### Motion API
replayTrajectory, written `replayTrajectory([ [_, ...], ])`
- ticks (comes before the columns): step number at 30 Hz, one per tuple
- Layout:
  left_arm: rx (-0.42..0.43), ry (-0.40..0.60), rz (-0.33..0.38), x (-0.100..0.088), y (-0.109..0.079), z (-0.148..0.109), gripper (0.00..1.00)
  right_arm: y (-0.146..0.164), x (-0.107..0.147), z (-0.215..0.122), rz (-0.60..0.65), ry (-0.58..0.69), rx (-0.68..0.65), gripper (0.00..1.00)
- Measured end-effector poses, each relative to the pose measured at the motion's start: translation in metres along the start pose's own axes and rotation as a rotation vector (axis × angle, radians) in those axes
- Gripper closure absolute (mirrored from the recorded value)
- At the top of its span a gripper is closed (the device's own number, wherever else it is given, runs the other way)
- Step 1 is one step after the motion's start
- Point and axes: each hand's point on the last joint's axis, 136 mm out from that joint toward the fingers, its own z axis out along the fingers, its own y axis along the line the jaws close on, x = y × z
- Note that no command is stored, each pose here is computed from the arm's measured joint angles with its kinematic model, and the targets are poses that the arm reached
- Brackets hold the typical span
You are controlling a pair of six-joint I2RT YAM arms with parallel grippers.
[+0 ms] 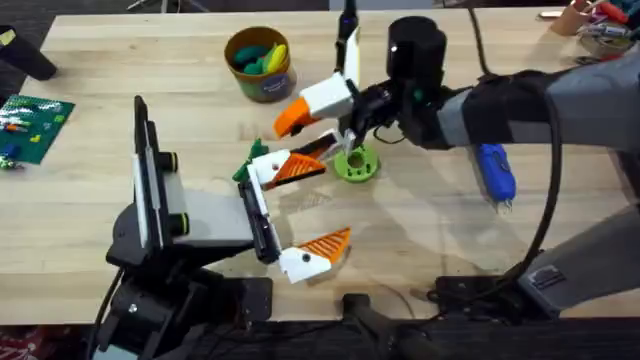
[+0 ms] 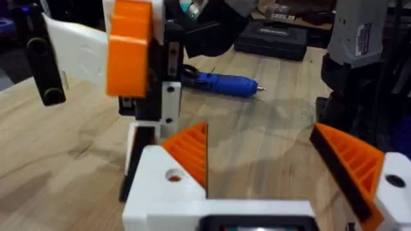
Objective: Pick up the gripper from the table and insert it into the empty holder that is missing its gripper. Then pick up a screw, insert it into the mounting hole, and use the screwdriver to tighten it. Finally, clean up the table by picking up the vegetable and placing it into the bucket.
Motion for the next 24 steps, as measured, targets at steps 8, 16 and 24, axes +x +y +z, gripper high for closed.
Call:
replayTrajectory([
  [8,0.000,0.000,0.000,0.000,0.000,0.000,0.015,-0.004,-0.019,-0.026,-0.086,-0.100,0.023,0.007],
  [16,0.000,0.000,0.000,0.000,0.000,0.000,0.014,-0.018,-0.060,-0.051,-0.242,-0.335,0.142,0.008],
  [24,0.000,0.000,0.000,0.000,0.000,0.000,0.014,0.003,-0.088,-0.096,-0.404,-0.550,0.284,0.007],
])
